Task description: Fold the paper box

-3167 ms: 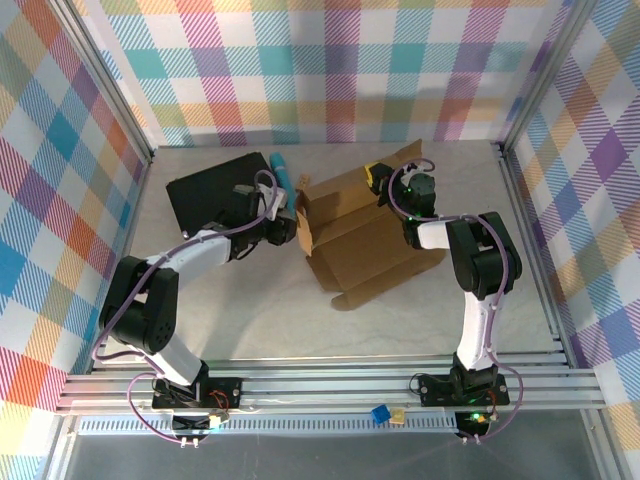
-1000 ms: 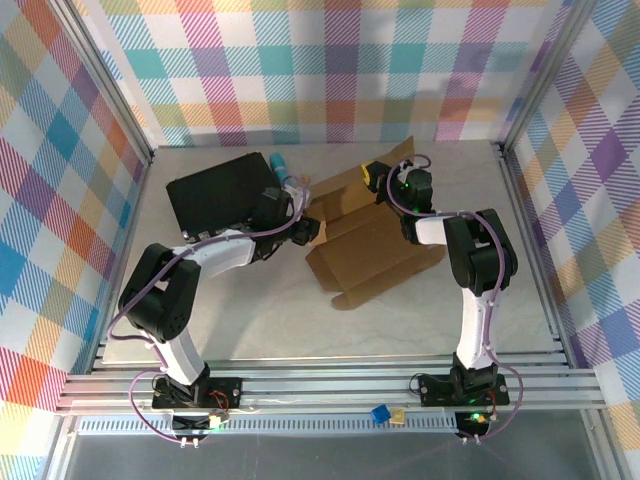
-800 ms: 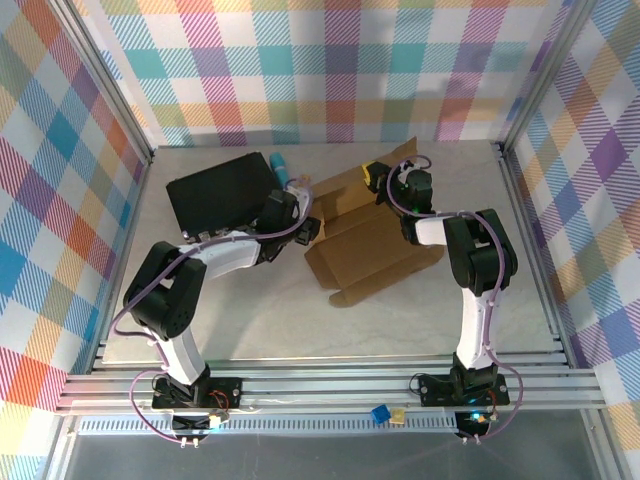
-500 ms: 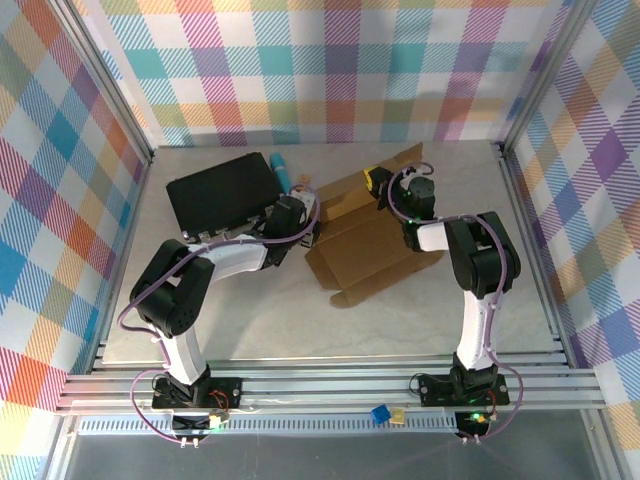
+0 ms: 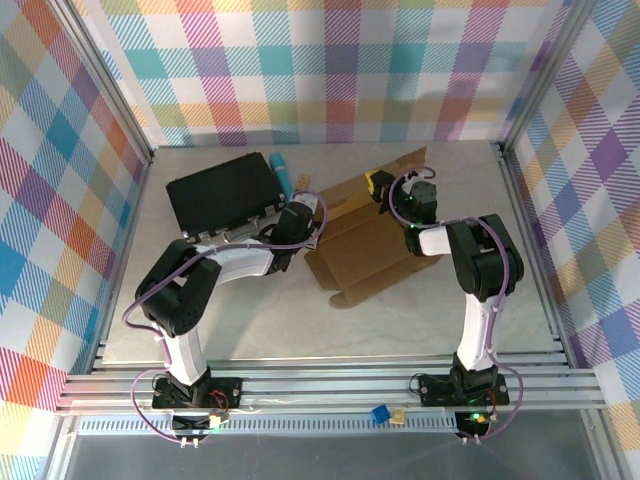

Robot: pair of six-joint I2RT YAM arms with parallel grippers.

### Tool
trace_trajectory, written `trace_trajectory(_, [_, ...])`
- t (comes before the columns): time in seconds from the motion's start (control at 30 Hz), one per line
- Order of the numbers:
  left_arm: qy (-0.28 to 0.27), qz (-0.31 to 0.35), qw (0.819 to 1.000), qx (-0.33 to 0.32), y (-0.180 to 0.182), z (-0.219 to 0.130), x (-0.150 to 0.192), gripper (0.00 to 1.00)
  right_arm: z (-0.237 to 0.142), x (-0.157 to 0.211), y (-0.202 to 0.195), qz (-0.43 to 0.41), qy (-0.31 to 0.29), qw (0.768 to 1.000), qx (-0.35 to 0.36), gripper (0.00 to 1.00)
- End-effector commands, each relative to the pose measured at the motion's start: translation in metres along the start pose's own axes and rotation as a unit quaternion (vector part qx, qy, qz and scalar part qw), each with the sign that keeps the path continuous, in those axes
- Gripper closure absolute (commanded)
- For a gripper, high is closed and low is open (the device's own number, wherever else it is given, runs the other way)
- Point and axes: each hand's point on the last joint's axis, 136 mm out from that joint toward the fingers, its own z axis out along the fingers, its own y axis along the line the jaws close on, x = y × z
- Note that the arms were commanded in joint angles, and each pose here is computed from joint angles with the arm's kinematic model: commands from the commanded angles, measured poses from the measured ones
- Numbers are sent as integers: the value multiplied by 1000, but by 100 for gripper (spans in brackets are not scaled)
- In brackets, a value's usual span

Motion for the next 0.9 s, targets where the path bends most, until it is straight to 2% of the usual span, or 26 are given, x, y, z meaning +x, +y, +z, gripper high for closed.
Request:
trace_trajectory(0.0, [-1, -11, 1000, -15, 1, 6, 6, 60, -4, 10, 3, 5, 16, 1000, 4, 100])
trace_trajectory(0.2, [-6, -26, 999, -26, 1, 12, 3, 69, -4, 12, 5, 7, 17, 1000, 8, 100])
trace_trajectory(0.27, [-4, -34, 999, -35, 2, 15, 3, 75, -4, 12, 5, 8, 18, 1000, 10, 100])
trace_trajectory(0.43, [2, -44, 997, -61, 3, 21, 2, 84, -2, 12, 6, 9, 16, 1000, 14, 100])
trace_trajectory(0.63, [27, -56, 990, -128, 14, 25, 9, 100, -1, 13, 6, 12, 13, 1000, 17, 100])
trace_trajectory(0.87, [79, -41, 959, -270, 35, 17, 15, 100, -3, 15, 7, 14, -8, 999, 37, 100])
